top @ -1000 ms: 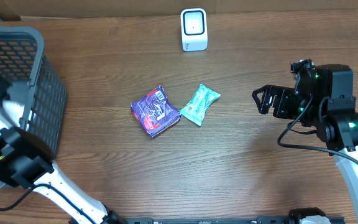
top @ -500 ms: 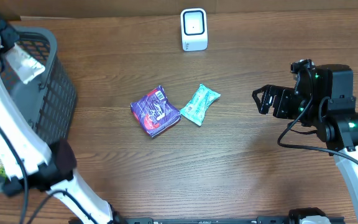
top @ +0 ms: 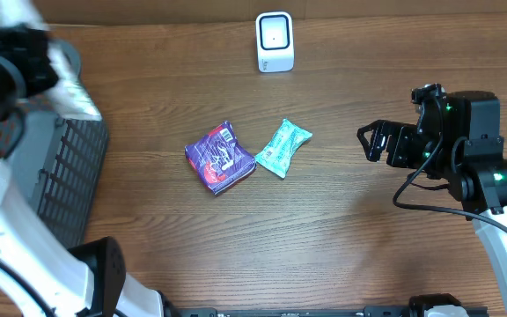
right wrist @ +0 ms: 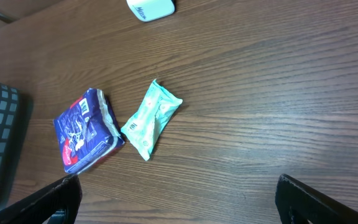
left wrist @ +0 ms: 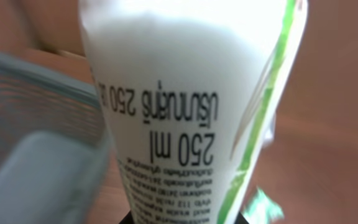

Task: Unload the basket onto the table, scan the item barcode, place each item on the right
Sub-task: 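Carry the white bottle and lower it beside the purple bag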

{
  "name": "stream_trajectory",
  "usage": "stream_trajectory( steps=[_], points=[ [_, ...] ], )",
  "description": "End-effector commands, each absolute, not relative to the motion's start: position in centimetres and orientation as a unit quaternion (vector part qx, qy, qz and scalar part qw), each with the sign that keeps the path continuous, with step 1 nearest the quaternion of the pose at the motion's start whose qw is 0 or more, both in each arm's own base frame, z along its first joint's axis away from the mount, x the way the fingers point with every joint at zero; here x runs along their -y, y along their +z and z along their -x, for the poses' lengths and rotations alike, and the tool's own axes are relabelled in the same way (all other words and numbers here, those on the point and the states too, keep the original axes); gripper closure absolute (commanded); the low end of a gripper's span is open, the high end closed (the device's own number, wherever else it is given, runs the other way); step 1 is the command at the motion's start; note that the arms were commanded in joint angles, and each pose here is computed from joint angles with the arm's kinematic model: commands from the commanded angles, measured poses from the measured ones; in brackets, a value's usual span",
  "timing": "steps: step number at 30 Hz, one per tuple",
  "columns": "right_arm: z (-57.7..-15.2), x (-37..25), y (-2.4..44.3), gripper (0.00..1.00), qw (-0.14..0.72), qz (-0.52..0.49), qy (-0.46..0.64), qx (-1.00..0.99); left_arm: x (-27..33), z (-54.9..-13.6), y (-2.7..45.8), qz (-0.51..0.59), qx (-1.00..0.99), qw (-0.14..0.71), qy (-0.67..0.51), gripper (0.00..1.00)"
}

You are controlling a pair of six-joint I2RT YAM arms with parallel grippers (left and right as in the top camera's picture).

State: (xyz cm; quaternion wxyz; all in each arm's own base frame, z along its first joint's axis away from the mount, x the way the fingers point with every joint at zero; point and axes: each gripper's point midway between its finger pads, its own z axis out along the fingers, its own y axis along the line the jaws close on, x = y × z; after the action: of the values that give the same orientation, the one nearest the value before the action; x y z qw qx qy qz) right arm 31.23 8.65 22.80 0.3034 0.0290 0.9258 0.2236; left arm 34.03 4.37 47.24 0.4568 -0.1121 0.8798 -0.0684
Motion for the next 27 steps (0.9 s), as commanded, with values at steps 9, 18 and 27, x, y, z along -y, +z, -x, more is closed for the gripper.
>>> stream_trajectory(
  steps=[9,18,27],
  points=[
    [-31.5,-8.9,23.6,0.0,0.314,-0.022,0.225,-0.922,6.0,-36.4,37.6,-0.056,-0.951,0.294,-0.082,0.96],
    [-31.5,-8.9,23.6,0.0,0.314,-0.022,0.225,-0.922,7.7,-36.2,28.5,-0.058,-0.984,0.165,-0.021,0.96],
    [-31.5,-8.9,23.6,0.0,0.313,-0.022,0.226,-0.922,7.9,-36.8,20.2,-0.066,-0.992,0.103,-0.009,0.96]
  ],
)
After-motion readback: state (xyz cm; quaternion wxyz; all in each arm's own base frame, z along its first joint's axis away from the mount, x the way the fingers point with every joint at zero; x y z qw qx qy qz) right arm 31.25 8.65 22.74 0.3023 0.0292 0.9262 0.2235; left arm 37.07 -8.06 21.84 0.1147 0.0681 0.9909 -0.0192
